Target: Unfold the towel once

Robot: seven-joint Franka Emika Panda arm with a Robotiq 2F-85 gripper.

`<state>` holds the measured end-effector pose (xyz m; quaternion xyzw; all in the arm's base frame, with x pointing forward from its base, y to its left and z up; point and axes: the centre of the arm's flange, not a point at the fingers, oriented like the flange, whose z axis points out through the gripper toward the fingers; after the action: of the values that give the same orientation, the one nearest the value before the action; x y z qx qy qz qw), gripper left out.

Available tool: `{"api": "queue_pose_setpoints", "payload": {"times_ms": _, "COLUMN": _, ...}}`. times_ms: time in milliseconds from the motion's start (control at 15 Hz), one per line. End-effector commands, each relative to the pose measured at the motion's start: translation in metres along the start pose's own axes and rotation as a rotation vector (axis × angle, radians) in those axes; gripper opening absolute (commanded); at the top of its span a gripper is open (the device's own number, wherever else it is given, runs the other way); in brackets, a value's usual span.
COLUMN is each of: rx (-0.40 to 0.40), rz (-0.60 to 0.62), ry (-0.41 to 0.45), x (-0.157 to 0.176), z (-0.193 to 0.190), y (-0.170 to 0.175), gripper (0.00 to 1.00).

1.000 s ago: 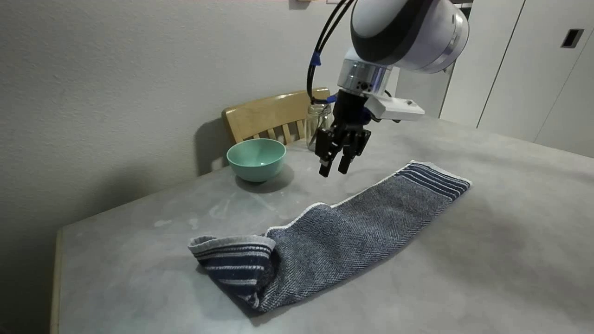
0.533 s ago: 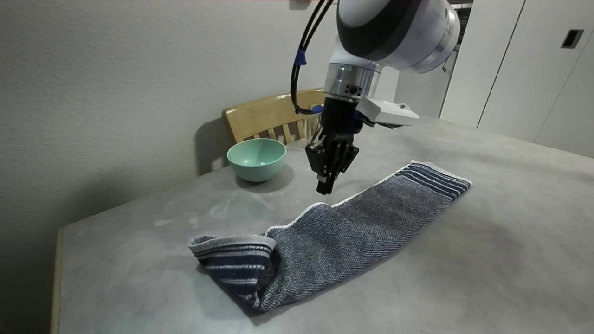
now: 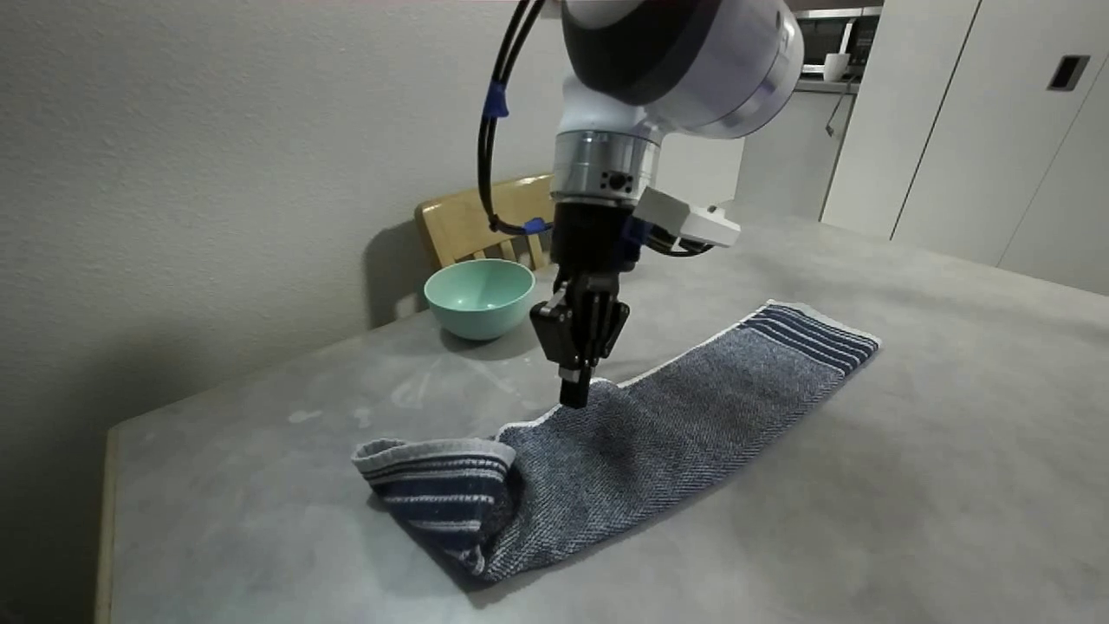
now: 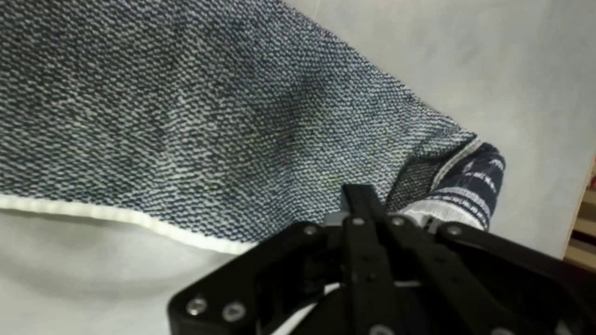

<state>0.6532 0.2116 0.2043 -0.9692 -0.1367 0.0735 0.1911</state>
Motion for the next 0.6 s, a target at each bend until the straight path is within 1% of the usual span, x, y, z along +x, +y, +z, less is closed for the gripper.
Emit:
{"api": "queue_pose_setpoints", "payload": {"times_ms": 0, "rx": 0.041, "rz": -0.109, "ry": -0.088, "x": 0.031, "z": 0.022, "y": -0.007, "gripper": 0.21}}
{"api": "queue_pose_setpoints", "payload": {"times_ms": 67, "rx": 0.044, "rz": -0.135, "ry": -0.112, "x": 0.035, "z": 0.029, "y": -0.012, "gripper": 0.10}}
{"api": "queue_pose_setpoints", "payload": {"times_ms": 133, "rx": 0.049, "rz": -0.156, "ry": -0.135, "x": 0.038, "z": 0.035, "y": -0.016, "gripper": 0.05}}
{"api": "queue_pose_setpoints", "payload": {"times_ms": 200, "rx": 0.050, "rz": -0.173, "ry": -0.151, "x": 0.042, "z": 0.040, "y": -0.021, "gripper": 0.02}}
{"api": "queue_pose_setpoints", "payload": {"times_ms": 267, "rx": 0.051, "rz": -0.190, "ry": -0.167, "x": 0.045, "z": 0.045, "y": -0.024, "gripper": 0.00}}
{"api": "queue_pose_setpoints", "payload": {"times_ms": 533, "rx": 0.045, "rz": -0.227, "ry": -0.210, "x": 0.057, "z": 0.054, "y": -0.041, "gripper": 0.00}}
